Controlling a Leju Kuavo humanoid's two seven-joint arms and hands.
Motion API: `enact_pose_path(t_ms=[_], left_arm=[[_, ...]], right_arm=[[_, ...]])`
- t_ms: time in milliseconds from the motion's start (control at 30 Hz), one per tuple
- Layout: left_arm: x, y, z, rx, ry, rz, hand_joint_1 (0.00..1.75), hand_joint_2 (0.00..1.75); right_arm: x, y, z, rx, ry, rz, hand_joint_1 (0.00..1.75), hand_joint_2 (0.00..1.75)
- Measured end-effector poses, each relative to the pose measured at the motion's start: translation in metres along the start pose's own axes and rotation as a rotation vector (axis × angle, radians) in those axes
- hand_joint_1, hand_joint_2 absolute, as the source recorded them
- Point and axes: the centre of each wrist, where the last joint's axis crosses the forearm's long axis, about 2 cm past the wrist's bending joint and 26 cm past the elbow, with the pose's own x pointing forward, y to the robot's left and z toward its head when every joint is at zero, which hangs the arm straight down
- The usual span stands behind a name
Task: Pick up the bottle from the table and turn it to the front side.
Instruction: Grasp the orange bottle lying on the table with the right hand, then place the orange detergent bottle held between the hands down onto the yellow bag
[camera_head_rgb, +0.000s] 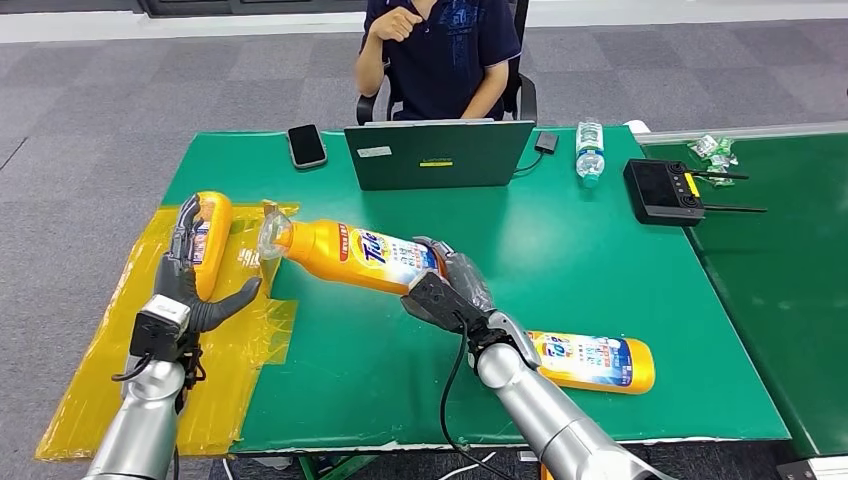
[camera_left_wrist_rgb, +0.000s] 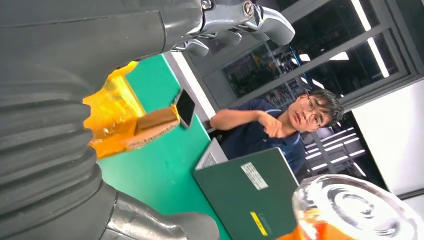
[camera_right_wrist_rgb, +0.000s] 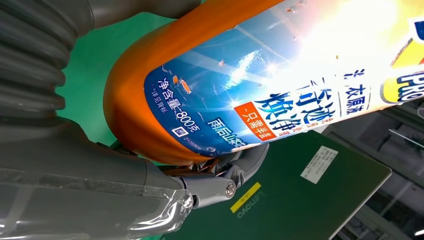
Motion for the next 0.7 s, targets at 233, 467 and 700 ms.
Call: enact_pose_path(t_ms=[233, 467, 700], left_arm=[[0.002, -0.004, 0.005, 0.017, -0.014, 0.148, 0.00, 1.75], [0.006, -0.012, 0.003, 0.032, -0.041, 0.257, 0.00, 1.75], [0.010, -0.022, -0.004, 0.035, -0.063, 0.314, 0.00, 1.75]], right_arm=[[0.003, 0.003, -0.007, 0.010, -0.008, -0.023, 1.75, 1.75], [-0.002, 0.008, -0.004, 0.023, 0.002, -0.030, 1.75, 1.75], [-0.003, 0.015, -0.003, 0.037, 0.010, -0.041, 1.75, 1.75]])
